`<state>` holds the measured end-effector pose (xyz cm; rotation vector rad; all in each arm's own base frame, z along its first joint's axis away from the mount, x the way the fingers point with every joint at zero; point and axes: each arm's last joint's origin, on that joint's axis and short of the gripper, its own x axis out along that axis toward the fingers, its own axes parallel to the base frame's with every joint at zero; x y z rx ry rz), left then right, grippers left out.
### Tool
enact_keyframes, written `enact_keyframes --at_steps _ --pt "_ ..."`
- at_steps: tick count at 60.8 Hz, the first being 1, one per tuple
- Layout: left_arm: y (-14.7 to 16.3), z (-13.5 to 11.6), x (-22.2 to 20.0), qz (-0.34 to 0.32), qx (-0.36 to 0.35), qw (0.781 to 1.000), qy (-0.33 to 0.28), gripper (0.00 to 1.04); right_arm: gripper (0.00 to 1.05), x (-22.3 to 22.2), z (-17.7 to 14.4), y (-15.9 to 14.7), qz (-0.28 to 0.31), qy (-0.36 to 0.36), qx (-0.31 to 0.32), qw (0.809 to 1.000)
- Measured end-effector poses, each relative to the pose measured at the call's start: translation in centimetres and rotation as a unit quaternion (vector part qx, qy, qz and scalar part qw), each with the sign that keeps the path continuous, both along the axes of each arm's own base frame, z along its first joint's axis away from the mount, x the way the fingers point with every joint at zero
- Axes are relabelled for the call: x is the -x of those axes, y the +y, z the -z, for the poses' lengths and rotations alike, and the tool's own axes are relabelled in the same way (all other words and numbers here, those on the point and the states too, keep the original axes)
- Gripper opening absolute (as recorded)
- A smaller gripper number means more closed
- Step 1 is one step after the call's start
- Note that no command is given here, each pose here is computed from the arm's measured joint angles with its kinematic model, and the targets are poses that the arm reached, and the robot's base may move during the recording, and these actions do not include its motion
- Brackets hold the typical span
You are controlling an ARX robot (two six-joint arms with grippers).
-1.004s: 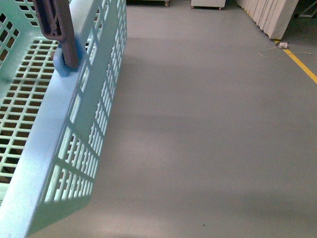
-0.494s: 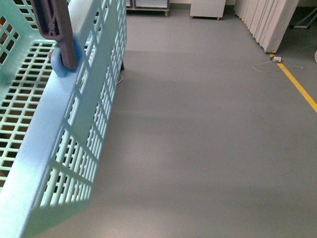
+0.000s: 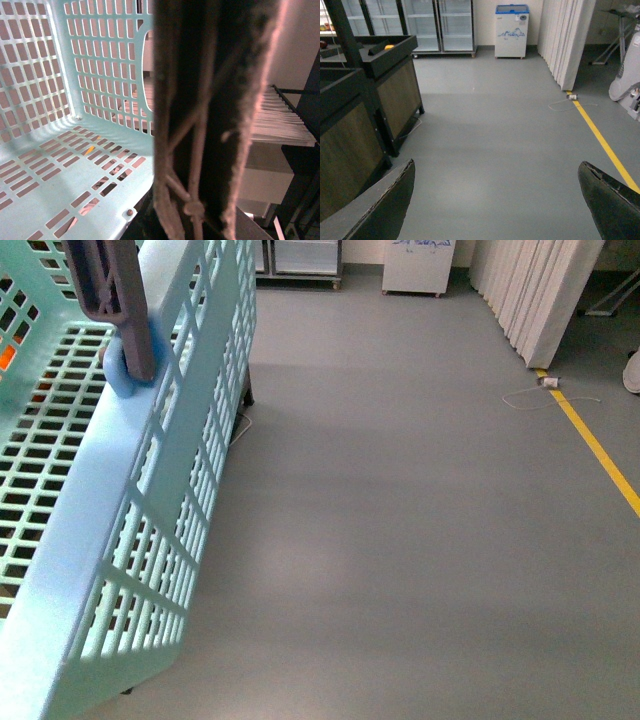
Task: Pick lemon and mango into basket
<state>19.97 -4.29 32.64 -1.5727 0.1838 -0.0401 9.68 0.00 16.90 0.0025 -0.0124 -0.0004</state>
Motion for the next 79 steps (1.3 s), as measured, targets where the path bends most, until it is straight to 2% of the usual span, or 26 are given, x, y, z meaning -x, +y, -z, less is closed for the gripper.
enact_keyframes --at_steps 79 --pt "-0.11 -0.10 0.05 0.003 -0.002 1.000 -0.001 0.06 0.96 0.01 -0.02 -0.01 0.001 -0.001 0.000 1.000"
